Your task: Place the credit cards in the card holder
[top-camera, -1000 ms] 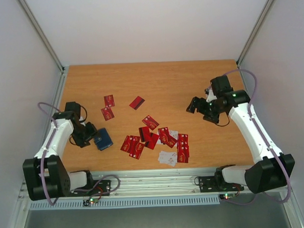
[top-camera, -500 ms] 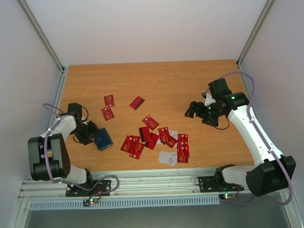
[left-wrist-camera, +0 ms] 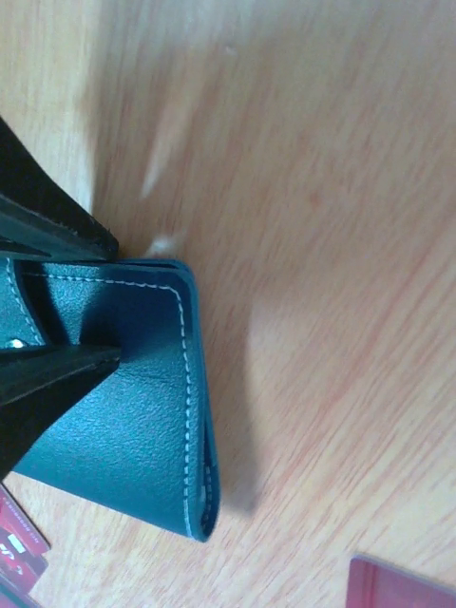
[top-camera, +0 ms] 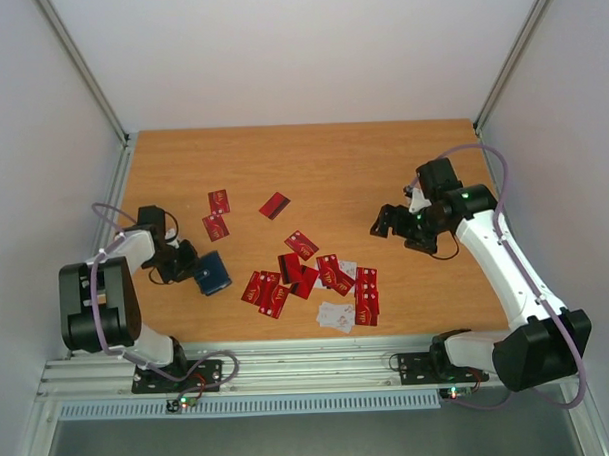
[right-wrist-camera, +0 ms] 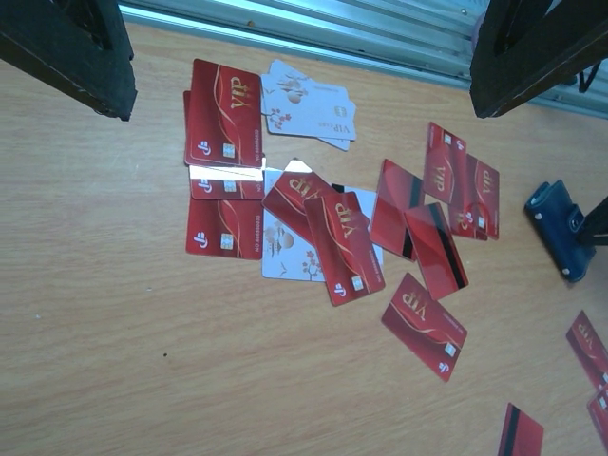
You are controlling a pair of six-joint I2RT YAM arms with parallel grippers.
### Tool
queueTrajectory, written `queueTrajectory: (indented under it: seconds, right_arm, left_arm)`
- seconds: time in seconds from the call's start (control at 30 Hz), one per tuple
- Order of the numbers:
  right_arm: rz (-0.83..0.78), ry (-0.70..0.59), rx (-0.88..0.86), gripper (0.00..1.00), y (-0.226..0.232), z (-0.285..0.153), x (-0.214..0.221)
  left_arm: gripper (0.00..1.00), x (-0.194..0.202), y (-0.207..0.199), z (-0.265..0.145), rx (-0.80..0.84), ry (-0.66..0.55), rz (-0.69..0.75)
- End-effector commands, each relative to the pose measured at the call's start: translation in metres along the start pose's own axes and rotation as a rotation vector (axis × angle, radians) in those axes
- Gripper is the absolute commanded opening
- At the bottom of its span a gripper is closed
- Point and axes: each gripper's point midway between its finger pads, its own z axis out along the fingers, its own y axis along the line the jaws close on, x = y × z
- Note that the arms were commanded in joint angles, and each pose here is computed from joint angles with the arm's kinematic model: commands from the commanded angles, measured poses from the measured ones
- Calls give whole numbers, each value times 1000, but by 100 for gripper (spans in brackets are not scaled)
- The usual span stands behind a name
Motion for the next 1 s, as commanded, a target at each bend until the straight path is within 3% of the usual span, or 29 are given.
queueTrajectory:
  seconds: [0.0,0.33,0.63,0.97]
  right_arm:
    - [-20,18,23,96,-5,5,4]
    - [-49,14,-6,96,7,5,9]
    - [-113,30,-60,95,29,12,14]
    - [-152,62,-316,95,75,8,28]
  left_arm:
    - [23,-4,-9,2,68,-30,47]
    - [1,-6,-28,-15,149,-85,105]
    - [0,-2,-48,-43,226,-133,158]
    - [0,24,-114,-85,447,-144,266]
